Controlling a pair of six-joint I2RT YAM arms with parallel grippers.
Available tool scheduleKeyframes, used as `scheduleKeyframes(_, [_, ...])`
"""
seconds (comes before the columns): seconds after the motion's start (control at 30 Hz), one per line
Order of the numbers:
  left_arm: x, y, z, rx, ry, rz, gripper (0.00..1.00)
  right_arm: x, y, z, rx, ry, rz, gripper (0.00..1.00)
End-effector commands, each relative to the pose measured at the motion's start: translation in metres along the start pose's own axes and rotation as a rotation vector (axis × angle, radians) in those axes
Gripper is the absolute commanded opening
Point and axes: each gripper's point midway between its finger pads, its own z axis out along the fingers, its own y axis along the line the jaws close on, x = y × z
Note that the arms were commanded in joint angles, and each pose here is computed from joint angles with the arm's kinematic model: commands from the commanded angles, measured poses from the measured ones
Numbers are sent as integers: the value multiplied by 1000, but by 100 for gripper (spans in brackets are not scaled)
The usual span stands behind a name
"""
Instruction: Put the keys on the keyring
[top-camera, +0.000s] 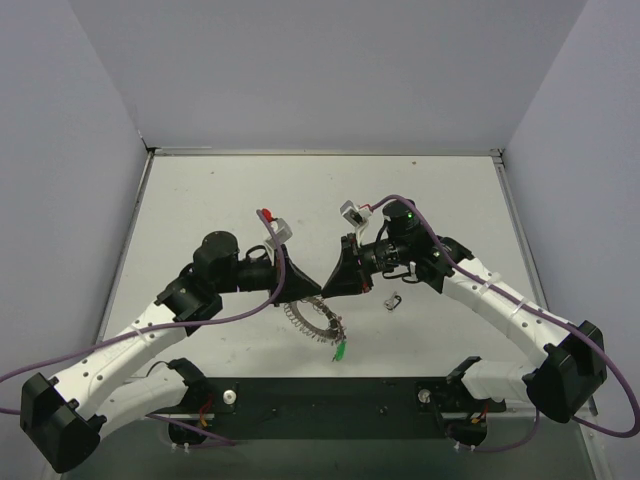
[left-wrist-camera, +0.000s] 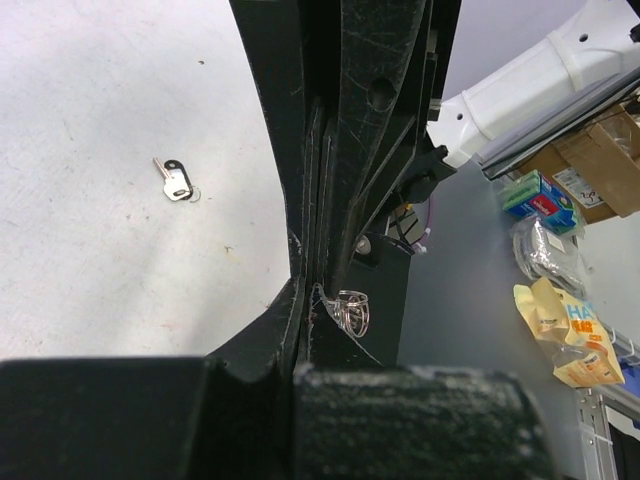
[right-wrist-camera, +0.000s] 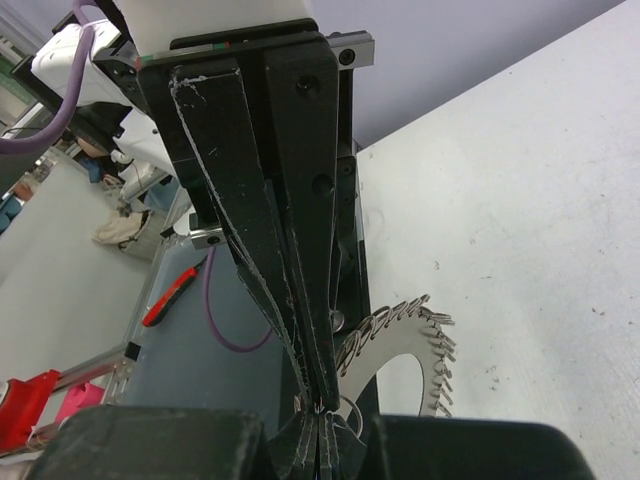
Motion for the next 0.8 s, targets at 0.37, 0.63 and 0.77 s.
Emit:
scheduleKeyframes(0.37, [-56,-2,-18,-66,-203,88,51,-15,-12,-6,101,-55,-71,0])
scheduleKeyframes(0.63, [-46,-9,-19,28,-143,117,49,-24,0,-12,66,-92,-200,0])
scheduleKeyframes(0.77, [-40,-18,-17,100,-78,172,48,-23,17,-16,-2,-99,-327,0])
